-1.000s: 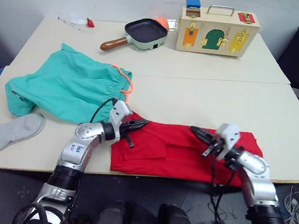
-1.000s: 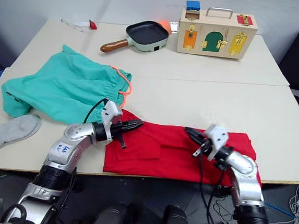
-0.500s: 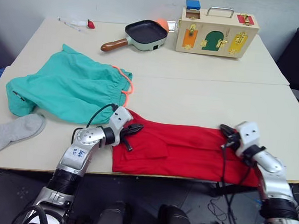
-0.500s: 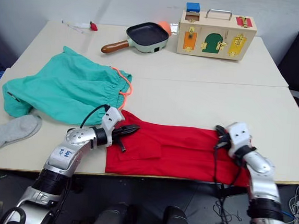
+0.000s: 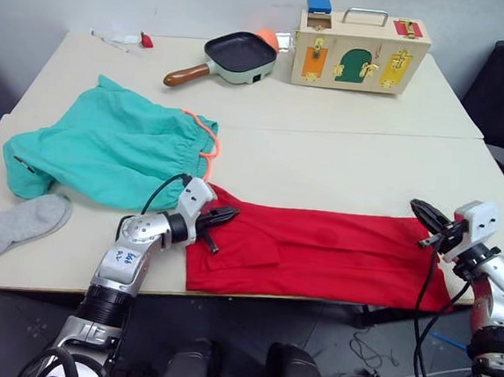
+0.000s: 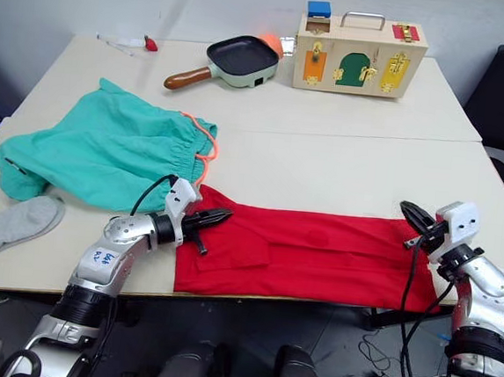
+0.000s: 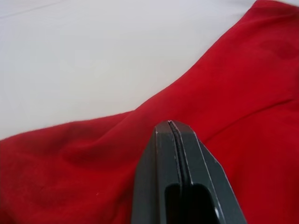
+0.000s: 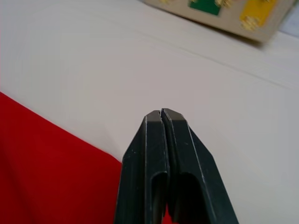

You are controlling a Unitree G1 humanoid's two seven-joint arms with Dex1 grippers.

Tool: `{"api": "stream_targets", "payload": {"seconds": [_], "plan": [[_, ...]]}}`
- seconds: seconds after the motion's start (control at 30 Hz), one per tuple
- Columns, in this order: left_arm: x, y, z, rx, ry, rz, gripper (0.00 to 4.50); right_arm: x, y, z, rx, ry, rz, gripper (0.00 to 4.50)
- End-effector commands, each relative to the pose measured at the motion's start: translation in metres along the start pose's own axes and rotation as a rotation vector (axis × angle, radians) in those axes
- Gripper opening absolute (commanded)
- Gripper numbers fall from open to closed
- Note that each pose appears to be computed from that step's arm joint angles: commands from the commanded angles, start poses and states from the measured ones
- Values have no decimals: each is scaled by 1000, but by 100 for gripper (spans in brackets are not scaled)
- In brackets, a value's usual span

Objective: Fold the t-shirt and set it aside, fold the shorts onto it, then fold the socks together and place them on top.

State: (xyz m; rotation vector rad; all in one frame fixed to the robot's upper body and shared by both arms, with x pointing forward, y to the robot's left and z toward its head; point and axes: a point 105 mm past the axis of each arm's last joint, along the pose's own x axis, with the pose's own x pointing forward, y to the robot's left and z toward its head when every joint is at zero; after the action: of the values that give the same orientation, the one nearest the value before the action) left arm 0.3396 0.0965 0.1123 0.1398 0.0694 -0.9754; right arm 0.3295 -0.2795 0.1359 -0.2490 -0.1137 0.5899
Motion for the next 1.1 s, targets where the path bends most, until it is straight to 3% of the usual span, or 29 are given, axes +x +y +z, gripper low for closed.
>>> {"api": "stream_targets", "payload": {"seconds": [0.03, 0.23, 0.43, 0.63, 0.73, 0.9, 1.0, 1.1], "plan": [[5, -10, 19, 28, -66, -47, 0, 4, 29, 1, 13, 86, 145, 3], [13, -13, -6, -1, 40, -22, 0, -1, 24, -34, 1, 248, 68, 3], [0, -8, -38, -5, 207, 23, 0, -24, -23, -58, -10, 351, -141, 3], [-3, -8, -40, -8, 202, 31, 0, -44, -56, -62, -27, 396, -262, 3], [-3, -7, -34, -2, 162, 21, 0, -38, -66, -38, -50, 279, -271, 3], [-6, -5, -22, 31, 103, -4, 0, -17, -45, -1, -30, 63, -101, 3], [-3, -4, -2, 38, 6, -17, 0, -2, -6, -2, -12, 70, 85, 3], [1, -4, 6, 40, -32, -20, 0, 13, 22, -4, 22, 47, 148, 3]]}}
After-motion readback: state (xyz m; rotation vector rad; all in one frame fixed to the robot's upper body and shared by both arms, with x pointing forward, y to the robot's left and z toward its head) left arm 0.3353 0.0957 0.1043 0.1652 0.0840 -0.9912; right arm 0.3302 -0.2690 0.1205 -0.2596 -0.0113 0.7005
